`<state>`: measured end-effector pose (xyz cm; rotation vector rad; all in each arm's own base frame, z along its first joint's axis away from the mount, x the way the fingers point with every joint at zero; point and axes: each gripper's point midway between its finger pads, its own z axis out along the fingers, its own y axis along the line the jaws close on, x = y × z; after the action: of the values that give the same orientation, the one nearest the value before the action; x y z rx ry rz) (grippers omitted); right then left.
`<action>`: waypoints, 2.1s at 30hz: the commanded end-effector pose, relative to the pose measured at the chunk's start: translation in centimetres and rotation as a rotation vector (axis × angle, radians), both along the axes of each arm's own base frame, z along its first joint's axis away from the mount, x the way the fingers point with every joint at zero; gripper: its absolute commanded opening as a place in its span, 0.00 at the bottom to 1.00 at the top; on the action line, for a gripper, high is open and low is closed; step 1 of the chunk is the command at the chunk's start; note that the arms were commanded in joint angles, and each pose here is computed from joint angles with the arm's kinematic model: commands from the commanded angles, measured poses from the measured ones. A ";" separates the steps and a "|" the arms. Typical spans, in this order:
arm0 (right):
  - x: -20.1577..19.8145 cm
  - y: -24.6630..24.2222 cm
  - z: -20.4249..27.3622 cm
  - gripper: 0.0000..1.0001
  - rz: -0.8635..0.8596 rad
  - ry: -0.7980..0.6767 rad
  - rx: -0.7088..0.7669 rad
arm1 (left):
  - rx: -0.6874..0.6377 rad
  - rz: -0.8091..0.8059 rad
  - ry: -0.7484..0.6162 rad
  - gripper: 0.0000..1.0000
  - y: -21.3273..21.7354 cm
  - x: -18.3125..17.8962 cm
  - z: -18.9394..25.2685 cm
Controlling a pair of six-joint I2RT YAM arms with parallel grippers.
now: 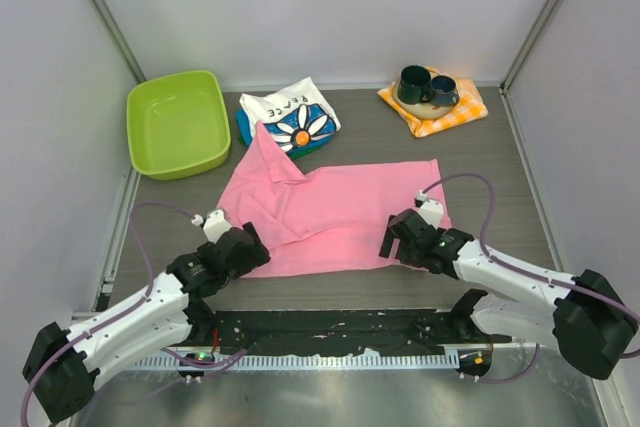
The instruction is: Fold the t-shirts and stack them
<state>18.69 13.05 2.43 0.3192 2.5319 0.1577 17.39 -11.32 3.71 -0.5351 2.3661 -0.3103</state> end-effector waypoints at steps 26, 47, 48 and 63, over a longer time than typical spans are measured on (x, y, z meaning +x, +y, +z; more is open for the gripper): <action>2.8 19.2 8.9 0.92 0.608 -0.116 0.102 | 0.007 0.028 -0.181 1.00 -0.8 3.4 9.9; -2.1 33.0 6.7 0.78 1.258 -0.245 -0.064 | 0.044 0.357 -0.475 1.00 8.7 2.2 18.1; -1.8 33.1 6.5 0.78 1.267 -0.256 -0.088 | 0.044 0.359 -0.479 1.00 8.7 2.3 18.1; 1.4 37.5 4.8 0.78 1.326 -0.369 -0.184 | 0.056 0.351 -0.490 1.00 8.9 2.2 18.4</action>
<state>18.84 47.43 3.95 -1.3807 2.0867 0.3652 19.60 -2.87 21.13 -0.7313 1.8025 -0.1877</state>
